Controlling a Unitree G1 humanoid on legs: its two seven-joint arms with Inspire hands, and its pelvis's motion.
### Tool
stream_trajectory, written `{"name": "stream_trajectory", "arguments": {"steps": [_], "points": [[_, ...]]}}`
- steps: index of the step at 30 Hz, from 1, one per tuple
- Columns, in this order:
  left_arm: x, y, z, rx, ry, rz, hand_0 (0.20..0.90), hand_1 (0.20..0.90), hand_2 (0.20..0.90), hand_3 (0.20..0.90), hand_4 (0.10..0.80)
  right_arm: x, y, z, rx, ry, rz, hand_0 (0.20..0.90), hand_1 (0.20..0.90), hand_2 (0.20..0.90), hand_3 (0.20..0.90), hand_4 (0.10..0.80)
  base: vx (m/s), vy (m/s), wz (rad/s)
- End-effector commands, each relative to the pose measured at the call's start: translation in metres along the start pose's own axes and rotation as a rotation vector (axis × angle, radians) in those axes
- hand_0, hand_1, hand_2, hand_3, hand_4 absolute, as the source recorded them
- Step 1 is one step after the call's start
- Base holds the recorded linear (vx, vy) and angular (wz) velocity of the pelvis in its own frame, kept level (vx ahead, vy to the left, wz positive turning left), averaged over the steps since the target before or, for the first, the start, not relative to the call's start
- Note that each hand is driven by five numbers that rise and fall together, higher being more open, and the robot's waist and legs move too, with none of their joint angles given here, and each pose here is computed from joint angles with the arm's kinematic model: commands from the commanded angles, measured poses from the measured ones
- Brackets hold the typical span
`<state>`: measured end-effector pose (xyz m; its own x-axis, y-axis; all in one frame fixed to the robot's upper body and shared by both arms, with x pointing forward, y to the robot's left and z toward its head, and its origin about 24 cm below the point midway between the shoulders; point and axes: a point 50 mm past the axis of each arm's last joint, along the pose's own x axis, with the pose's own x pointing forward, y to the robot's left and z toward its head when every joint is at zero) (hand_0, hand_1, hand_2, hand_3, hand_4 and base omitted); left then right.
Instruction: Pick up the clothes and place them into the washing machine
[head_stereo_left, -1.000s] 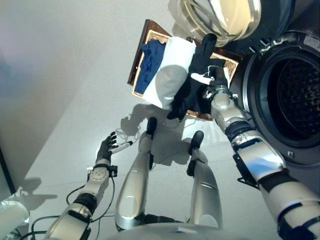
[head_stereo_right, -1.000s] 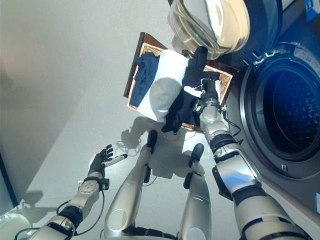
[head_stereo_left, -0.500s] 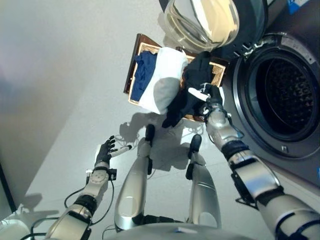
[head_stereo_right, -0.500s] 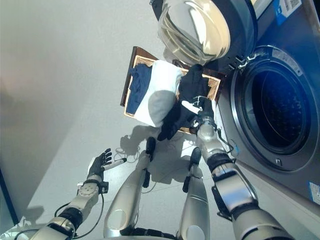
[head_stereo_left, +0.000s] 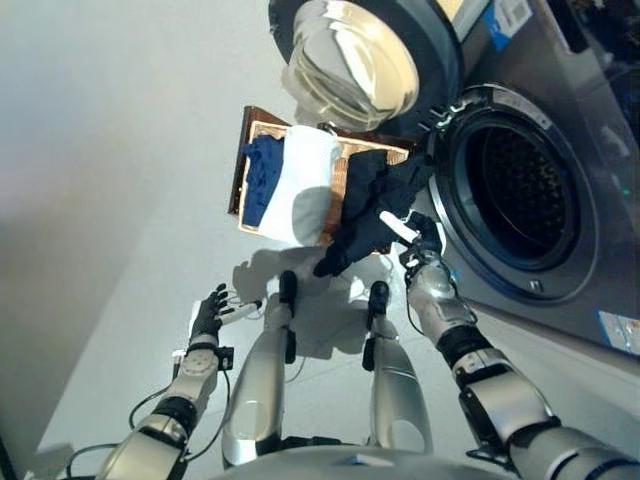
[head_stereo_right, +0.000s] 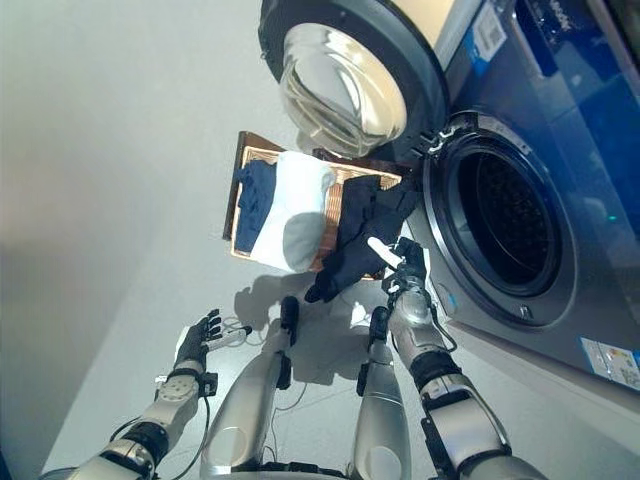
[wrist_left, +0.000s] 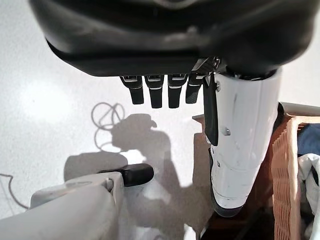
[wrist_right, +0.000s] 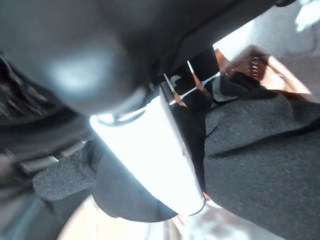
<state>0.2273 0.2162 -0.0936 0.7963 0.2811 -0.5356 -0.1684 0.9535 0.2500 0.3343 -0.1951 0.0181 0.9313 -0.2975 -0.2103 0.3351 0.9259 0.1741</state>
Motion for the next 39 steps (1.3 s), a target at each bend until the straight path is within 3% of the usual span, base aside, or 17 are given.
{"name": "stream_trajectory", "arguments": {"steps": [1,20,39], "points": [[-0.011,0.006,-0.029,0.020,0.070,0.046,0.900,0.900,0.900,0.900,0.800,-0.003,-0.011,0.036,0.126,-0.220,-0.018,0.200,0.200,0.200,0.200,0.300,0.042,-0.004,-0.11],[-0.017,-0.005,-0.039,0.045,0.095,-0.014,0.900,0.900,0.900,0.900,0.800,0.009,-0.090,0.096,0.187,-0.402,-0.340,0.200,0.200,0.200,0.200,0.300,0.027,-0.014,-0.02],[-0.021,-0.013,-0.038,-0.003,0.077,-0.079,0.900,0.900,0.900,0.900,0.800,0.008,-0.149,0.195,0.553,-0.626,-0.534,0.200,0.200,0.200,0.200,0.300,0.005,-0.003,-0.02]]}}
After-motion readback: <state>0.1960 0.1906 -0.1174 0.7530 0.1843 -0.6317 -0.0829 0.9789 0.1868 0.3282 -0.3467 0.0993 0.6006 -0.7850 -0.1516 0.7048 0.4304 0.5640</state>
